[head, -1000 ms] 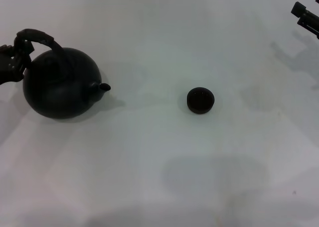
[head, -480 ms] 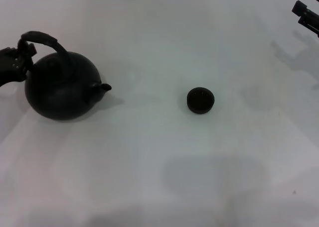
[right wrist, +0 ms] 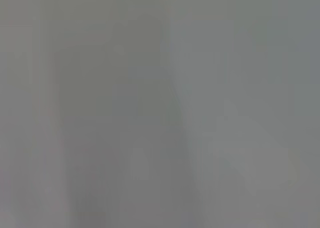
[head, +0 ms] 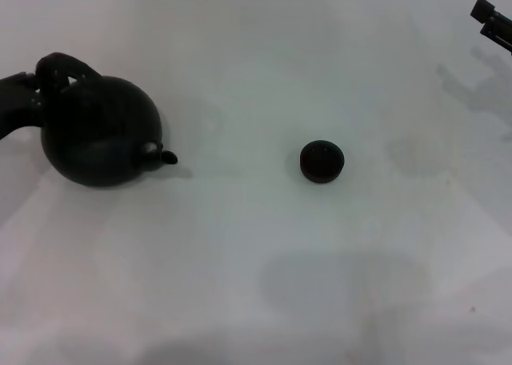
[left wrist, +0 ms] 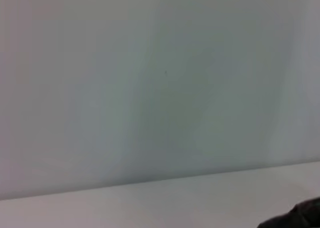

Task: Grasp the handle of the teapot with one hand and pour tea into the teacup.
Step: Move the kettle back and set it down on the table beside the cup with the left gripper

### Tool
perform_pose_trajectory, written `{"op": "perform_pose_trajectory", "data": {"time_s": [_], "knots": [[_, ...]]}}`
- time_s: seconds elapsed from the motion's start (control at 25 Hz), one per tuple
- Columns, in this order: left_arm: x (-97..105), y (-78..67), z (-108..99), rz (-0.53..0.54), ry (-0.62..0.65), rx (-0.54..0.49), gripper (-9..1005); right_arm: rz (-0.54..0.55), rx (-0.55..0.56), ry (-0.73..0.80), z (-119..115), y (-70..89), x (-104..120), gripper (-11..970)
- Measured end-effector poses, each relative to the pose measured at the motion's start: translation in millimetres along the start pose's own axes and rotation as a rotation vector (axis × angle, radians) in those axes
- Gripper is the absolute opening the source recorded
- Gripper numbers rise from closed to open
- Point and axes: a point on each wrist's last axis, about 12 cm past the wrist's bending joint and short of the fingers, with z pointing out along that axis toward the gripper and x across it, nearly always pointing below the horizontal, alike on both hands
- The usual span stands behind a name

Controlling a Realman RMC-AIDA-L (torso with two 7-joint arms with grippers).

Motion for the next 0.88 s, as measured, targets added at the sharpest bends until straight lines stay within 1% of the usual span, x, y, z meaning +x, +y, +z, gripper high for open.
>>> {"op": "perform_pose_trajectory", "data": {"time_s": [0.12, 0.36, 0.72, 0.8, 0.88], "knots": [[-4, 1.1, 0, -0.004, -0.006, -0.007, 174, -0.002, 0.004, 0.005, 2, -0.6, 0, 835], [-4, 1.0, 0, -0.004, -0.006, -0.008, 211, -0.005, 0.004, 0.008, 3, -0.7, 0, 835], [-1, -0.6, -3, -0.020, -0.009, -0.006, 464, -0.006, 0.001, 0.015, 3, -0.3, 0, 835], [1, -0.3, -8, -0.014, -0.010, -0.010, 520, -0.007, 0.000, 0.015, 3, -0.5, 0, 835], [3, -0.7, -16, 0.002, -0.014, -0.009, 611, -0.008, 0.001, 0.016, 1, -1.1, 0, 835]]}}
